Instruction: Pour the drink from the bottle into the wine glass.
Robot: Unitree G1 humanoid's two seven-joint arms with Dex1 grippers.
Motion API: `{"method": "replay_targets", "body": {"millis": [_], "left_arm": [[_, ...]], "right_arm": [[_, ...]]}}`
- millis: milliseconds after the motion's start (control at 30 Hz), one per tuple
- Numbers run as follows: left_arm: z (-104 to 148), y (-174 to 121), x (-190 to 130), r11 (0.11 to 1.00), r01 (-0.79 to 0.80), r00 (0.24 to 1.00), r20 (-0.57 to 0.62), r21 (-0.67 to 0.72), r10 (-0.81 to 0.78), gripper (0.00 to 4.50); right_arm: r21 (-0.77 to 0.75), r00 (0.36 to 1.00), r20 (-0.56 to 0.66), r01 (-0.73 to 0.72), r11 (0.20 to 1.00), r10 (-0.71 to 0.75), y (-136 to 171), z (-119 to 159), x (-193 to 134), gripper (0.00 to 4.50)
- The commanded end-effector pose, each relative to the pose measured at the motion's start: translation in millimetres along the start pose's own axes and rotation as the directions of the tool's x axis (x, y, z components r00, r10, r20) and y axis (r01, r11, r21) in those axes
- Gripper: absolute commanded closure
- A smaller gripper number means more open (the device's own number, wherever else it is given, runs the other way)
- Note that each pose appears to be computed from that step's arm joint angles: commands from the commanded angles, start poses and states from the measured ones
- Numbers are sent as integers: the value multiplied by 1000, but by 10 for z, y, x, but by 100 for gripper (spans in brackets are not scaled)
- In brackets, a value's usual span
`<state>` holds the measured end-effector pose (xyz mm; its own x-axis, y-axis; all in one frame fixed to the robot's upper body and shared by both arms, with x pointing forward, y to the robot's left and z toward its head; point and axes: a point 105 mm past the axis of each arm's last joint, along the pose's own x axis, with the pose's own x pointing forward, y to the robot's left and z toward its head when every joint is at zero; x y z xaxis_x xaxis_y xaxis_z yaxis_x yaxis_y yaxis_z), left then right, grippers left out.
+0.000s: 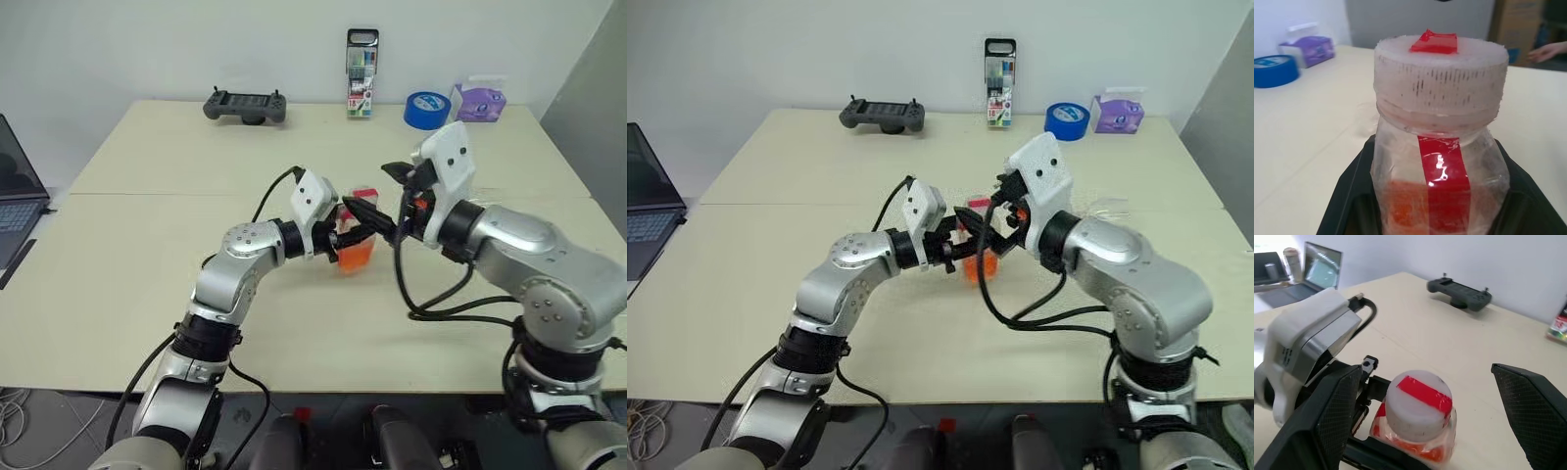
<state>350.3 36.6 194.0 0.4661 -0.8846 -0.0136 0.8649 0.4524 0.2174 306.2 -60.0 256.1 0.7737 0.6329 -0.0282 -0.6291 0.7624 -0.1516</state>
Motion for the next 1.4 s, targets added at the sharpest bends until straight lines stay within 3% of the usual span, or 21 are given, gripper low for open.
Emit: {"method": "replay_targets", "body": {"millis": [33,267,567,700,867,1000,1067,1167,1233,1300,1367,1400], "left_arm": [[180,7,60,997,-8,999,51,72,4,258],[221,-22,93,999,7,996,85,47,-11,258],[190,-7,68,999,-2,997,79,45,-2,258],[183,1,69,999,-5,997,77,45,1,258],[184,6,70,999,-8,997,79,46,4,258],[182,2,75,999,-8,997,77,46,5,258],[190,-2,82,999,-6,997,76,46,3,258],[207,-44,103,998,23,997,76,50,-27,258],[224,-94,105,998,55,995,81,43,-59,258],[250,-161,102,995,97,991,92,30,-100,258],[273,-238,96,990,139,985,101,25,-141,260],[284,-273,89,988,156,982,106,24,-157,260]], "right_arm": [[4,993,30,117,993,-117,-52,100,-40,0],[50,958,-4,285,957,-285,-55,-25,72,0],[70,939,-15,343,937,-343,-100,-56,79,0],[75,932,-30,363,929,-361,-137,-77,69,89],[73,927,-39,375,924,-373,-163,-76,68,257],[28,922,-27,387,922,-386,-247,-42,50,263],[-16,948,6,319,947,-319,-348,7,21,263],[-74,997,74,-30,997,36,-227,125,-20,263],[-106,955,34,-290,951,295,-111,55,-95,263],[-125,818,-83,-576,808,570,18,-114,-257,263],[-144,759,-101,-651,745,644,-101,-92,-255,263],[-179,766,-99,-641,746,635,-193,-40,-186,263]]}}
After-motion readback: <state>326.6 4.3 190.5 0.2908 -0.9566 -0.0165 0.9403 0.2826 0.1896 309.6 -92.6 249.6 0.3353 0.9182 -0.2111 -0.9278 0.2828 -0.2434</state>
